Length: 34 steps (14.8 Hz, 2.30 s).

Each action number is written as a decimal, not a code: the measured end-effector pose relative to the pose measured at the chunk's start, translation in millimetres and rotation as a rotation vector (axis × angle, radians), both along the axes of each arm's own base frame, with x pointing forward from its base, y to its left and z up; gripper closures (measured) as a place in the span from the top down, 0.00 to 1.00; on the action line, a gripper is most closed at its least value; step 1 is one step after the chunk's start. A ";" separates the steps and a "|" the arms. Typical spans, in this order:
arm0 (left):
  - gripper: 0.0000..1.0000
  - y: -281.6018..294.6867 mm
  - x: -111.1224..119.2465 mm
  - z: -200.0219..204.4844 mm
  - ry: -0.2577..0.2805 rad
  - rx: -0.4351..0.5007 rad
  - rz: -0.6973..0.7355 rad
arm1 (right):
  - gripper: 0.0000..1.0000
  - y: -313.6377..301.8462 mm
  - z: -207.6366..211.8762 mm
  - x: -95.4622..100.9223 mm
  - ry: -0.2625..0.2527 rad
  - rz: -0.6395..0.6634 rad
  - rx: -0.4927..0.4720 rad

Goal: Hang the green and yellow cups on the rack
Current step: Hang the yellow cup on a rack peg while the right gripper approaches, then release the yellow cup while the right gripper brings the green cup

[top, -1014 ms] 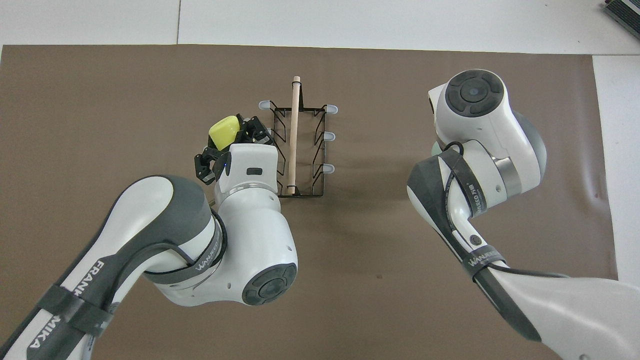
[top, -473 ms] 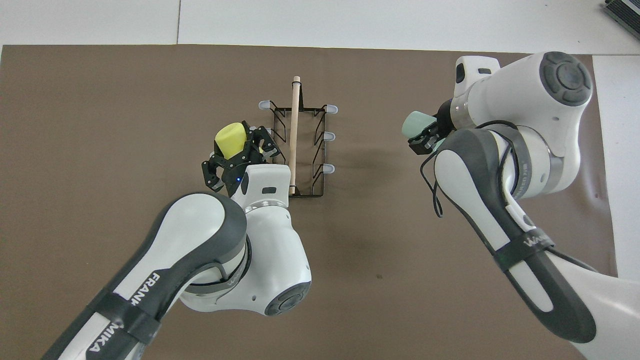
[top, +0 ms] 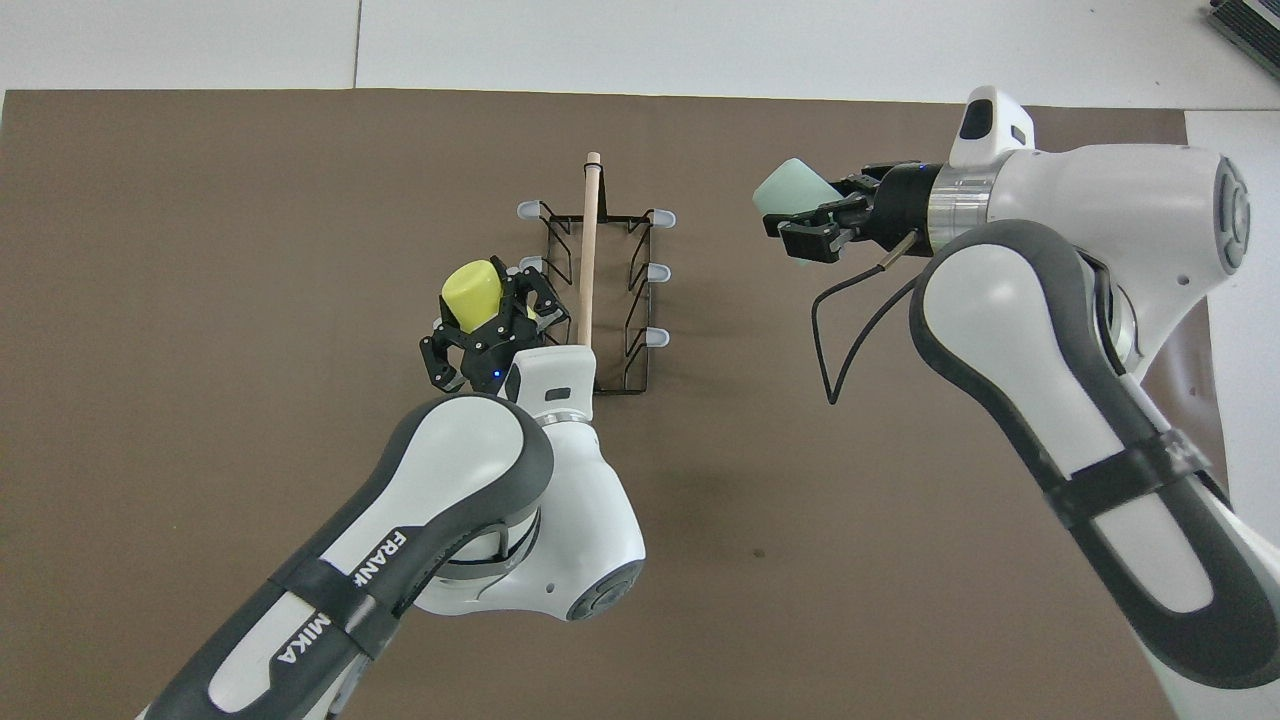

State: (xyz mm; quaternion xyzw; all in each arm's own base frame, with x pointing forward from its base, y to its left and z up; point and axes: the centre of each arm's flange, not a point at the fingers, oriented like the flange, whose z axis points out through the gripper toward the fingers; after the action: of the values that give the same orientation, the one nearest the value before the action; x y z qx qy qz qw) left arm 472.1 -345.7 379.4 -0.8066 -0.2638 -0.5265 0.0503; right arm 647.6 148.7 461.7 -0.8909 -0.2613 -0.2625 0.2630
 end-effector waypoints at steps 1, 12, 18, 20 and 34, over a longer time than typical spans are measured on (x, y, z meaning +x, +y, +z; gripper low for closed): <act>0.66 -2.6 -1.9 -5.5 -0.010 -0.004 0.013 | 0.71 -3.0 -3.3 -2.2 -0.029 0.000 0.079; 0.83 -24.0 -8.5 -3.6 -0.065 -0.058 0.045 | 0.71 -8.4 -25.0 -64.5 -0.255 -0.167 0.572; 1.00 -26.9 -2.4 17.3 0.102 0.000 0.047 | 0.71 12.4 -40.4 -88.9 -0.296 -0.211 0.724; 1.00 -24.1 8.4 39.9 0.221 0.030 0.031 | 0.71 19.7 -48.1 -94.9 -0.307 -0.219 0.767; 1.00 173.7 105.5 178.1 0.867 -0.072 -0.516 | 0.71 99.9 -102.9 -124.4 -0.588 -0.037 0.619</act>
State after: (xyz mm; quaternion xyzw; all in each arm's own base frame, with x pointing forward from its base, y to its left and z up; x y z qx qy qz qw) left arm 577.6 -172.0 557.5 -0.9913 -0.0286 -0.1288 -0.0043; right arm 523.3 248.6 358.8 -0.6619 -0.2179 -0.5761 0.4273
